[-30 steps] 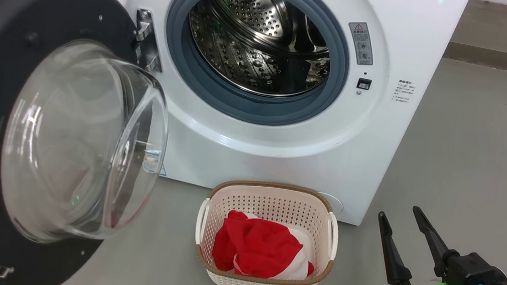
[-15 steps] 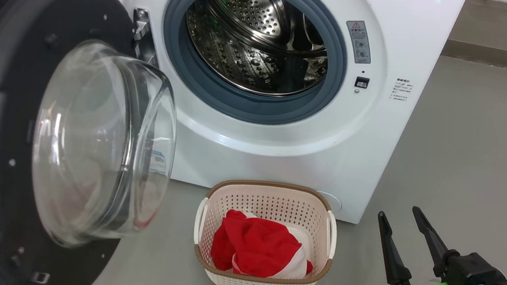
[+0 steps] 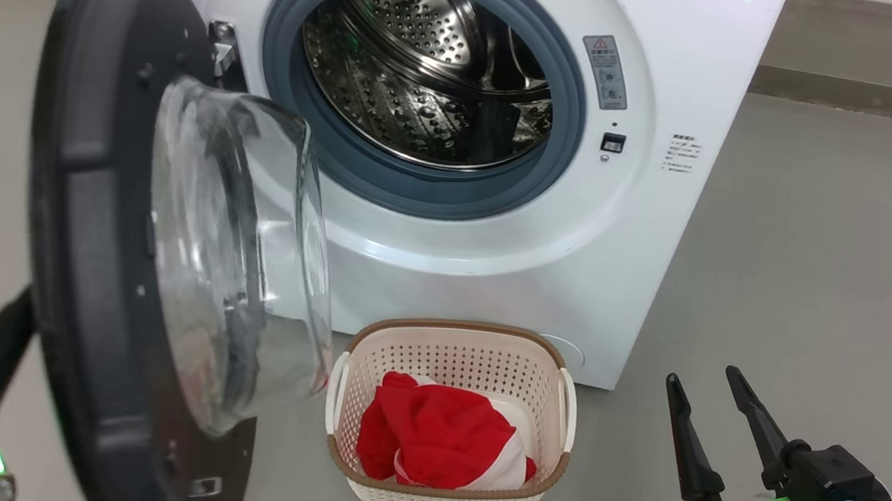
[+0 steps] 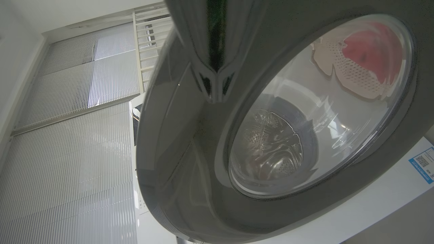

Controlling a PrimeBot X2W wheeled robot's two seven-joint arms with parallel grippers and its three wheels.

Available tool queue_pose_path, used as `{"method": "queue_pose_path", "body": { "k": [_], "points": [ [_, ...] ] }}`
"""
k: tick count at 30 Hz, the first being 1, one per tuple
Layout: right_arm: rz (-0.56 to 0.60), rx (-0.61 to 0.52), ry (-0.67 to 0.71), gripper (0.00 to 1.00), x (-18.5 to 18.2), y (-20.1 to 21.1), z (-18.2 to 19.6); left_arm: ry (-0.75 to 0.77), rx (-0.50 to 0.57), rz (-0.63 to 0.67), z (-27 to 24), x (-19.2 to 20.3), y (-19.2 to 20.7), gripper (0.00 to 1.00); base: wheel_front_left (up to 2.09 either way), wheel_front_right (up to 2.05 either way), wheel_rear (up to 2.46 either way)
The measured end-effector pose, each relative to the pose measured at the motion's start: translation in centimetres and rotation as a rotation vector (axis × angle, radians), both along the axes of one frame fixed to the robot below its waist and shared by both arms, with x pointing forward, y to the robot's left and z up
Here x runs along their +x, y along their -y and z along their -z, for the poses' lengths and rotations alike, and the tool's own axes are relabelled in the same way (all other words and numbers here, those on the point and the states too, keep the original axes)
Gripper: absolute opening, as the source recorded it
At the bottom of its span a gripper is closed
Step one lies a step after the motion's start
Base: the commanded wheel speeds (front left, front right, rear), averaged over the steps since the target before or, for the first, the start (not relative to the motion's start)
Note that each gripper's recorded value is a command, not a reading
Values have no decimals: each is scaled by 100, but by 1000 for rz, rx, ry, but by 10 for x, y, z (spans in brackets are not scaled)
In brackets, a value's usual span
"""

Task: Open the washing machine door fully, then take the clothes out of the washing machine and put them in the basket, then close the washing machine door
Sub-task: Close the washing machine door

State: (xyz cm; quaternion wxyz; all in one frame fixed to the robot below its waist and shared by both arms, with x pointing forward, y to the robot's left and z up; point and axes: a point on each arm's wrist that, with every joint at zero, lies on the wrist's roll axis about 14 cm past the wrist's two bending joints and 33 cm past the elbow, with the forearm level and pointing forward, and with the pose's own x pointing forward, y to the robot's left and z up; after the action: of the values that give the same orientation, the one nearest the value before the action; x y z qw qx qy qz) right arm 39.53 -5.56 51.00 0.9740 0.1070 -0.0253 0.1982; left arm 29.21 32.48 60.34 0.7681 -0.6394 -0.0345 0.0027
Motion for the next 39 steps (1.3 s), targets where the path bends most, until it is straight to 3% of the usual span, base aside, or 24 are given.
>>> {"method": "queue_pose_path", "body": {
  "k": [29,37,39],
  "points": [
    [111,-1,-12,100,-8,40,5,31,-55,205,-2,40,84,0,0,0,0],
    [151,-8,-14,100,-11,54,6,49,15,173,-1,52,88,0,0,0,0],
    [158,-9,-14,100,-12,57,6,52,73,131,1,53,83,17,0,0,0]
  ]
}}
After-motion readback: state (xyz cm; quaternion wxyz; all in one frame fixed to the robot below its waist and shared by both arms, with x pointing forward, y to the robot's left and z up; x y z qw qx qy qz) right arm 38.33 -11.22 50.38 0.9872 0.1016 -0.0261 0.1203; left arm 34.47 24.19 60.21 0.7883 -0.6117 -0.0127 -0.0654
